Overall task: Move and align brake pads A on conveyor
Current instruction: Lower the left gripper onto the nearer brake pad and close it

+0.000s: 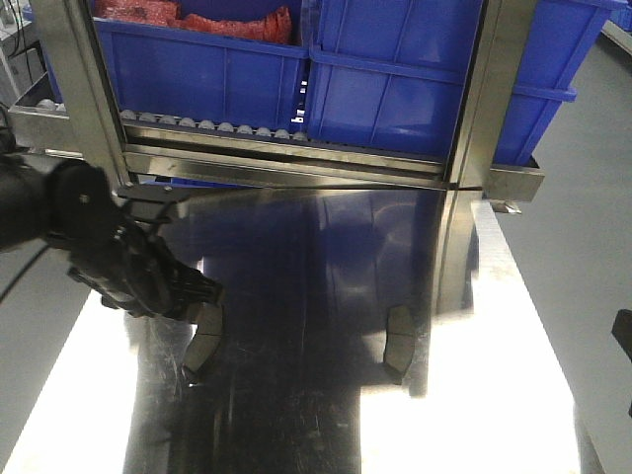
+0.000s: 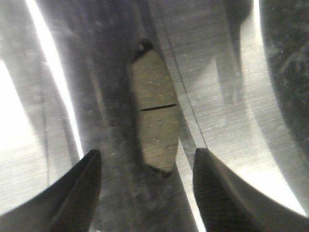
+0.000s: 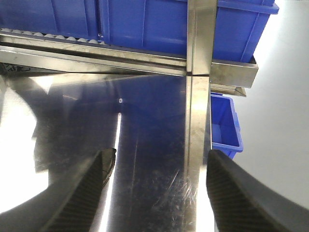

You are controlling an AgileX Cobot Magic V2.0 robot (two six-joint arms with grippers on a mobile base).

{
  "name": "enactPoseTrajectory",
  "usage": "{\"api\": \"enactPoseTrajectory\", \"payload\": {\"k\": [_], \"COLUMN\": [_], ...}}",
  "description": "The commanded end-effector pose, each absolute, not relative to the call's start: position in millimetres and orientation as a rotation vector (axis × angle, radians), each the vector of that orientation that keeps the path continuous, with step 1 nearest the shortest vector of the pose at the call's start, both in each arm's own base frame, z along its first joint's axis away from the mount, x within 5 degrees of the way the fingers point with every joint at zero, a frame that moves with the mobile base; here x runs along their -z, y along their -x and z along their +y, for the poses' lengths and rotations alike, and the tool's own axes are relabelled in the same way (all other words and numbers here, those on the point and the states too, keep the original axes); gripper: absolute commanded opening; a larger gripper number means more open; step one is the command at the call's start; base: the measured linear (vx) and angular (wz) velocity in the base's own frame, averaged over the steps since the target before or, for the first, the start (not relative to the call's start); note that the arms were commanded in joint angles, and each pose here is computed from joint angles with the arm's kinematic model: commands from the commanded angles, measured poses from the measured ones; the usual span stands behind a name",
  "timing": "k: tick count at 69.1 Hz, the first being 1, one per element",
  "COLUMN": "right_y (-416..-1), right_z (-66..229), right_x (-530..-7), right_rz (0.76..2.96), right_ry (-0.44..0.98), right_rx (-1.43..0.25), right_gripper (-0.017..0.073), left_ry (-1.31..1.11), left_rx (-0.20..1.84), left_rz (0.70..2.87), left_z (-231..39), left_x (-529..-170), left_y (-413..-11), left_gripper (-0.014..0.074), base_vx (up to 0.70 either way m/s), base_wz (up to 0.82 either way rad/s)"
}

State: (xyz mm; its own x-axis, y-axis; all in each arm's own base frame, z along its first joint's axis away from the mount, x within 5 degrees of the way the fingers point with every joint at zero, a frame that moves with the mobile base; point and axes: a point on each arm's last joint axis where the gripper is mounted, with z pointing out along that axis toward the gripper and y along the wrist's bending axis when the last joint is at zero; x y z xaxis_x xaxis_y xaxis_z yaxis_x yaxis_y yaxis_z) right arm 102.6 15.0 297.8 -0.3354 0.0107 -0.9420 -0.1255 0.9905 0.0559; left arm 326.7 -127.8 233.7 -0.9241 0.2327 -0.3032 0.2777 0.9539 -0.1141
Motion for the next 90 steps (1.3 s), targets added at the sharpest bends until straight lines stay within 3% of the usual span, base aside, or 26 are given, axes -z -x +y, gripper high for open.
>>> {"api": "enactPoseTrajectory", "payload": {"k": [1,18,55,75,90], "right_y": [-106.1,-106.1,-106.1,-106.1,-106.1], "right_z": [15.1,15.1,15.1,15.1,15.1], "right_x": [-311.8,-311.8,-311.8,-311.8,-311.8], "right_rz": [1.823,1.823,1.823,1.823,1.823], "right_ry": [0.08,0.08,0.08,0.08,0.08], "right_rx": [-0.138,-0.138,-0.138,-0.138,-0.138], "right_gripper": [0.045,0.045,0.045,0.045,0.045], "left_ry": [-0.364,-0.328,-0.329,-0.332,-0.356], "left_rx": [0.259,0.231,0.164,0.153,0.152], "left_rz": [2.771,2.815,2.886,2.913,2.906], "left_z": [-139.4,-153.4,-157.0,-158.2,-158.1], "left_x": [-245.9,-231.5,-197.5,-183.0,-184.0], "left_y": [-332.8,-348.9,-364.3,-367.2,-367.0], "left_gripper": [0.0427,0.0528,0.0509,0.0315,0.0034], "base_vx": [0.0,0.0,0.0,0.0,0.0], "base_wz": [0.0,0.0,0.0,0.0,0.0]}}
